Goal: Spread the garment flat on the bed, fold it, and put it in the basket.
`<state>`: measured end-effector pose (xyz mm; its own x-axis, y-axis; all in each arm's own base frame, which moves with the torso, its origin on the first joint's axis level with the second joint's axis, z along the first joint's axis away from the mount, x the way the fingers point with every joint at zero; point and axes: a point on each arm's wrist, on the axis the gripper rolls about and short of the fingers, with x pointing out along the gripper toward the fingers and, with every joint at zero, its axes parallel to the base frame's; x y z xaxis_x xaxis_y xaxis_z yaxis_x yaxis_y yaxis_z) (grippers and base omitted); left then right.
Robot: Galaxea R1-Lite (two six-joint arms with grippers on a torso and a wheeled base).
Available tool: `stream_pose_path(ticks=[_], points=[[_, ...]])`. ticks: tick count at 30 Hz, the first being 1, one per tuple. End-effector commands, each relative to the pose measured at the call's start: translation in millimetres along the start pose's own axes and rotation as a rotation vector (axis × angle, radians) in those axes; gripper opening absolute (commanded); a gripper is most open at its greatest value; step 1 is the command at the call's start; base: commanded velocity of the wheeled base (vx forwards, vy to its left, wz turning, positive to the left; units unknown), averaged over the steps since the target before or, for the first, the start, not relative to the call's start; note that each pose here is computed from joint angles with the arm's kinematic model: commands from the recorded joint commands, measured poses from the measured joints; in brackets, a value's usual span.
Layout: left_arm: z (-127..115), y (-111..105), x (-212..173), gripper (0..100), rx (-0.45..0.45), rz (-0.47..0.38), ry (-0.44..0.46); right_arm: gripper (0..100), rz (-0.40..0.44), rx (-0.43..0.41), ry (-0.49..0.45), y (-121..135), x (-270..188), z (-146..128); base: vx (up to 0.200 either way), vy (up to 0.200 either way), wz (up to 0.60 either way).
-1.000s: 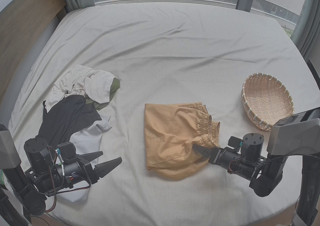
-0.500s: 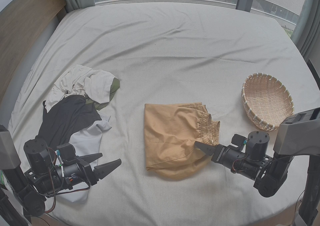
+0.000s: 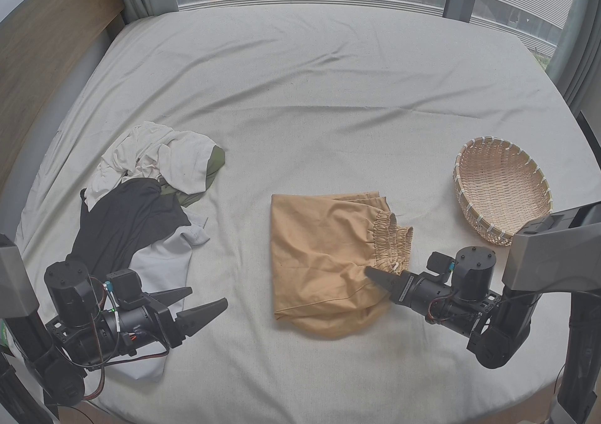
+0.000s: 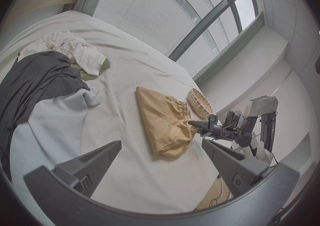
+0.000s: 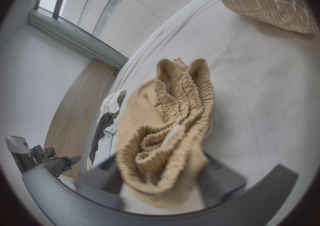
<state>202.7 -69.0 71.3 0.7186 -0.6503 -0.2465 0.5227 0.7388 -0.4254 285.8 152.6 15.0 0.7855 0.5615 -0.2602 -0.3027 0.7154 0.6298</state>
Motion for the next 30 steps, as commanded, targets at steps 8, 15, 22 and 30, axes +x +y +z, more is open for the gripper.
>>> stream_pose_path(ticks=[8, 15, 22, 30], points=[[7, 3, 3, 100, 0.012, 0.012, -0.033, 0, 0.112, -0.038, -0.074, 35, -24, 26, 0.000, 0.000, 0.00], [6, 7, 1, 100, 0.045, 0.031, -0.034, 0, 0.180, -0.111, -0.088, 65, -41, 39, 0.000, 0.000, 0.00], [7, 8, 0, 100, 0.058, 0.038, -0.038, 0, 0.261, -0.133, -0.153, 95, -56, 62, 0.000, 0.000, 0.00], [7, 9, -1, 100, 0.073, 0.043, -0.035, 0, 0.276, -0.154, -0.170, 114, -61, 82, 0.000, 0.000, 0.00]])
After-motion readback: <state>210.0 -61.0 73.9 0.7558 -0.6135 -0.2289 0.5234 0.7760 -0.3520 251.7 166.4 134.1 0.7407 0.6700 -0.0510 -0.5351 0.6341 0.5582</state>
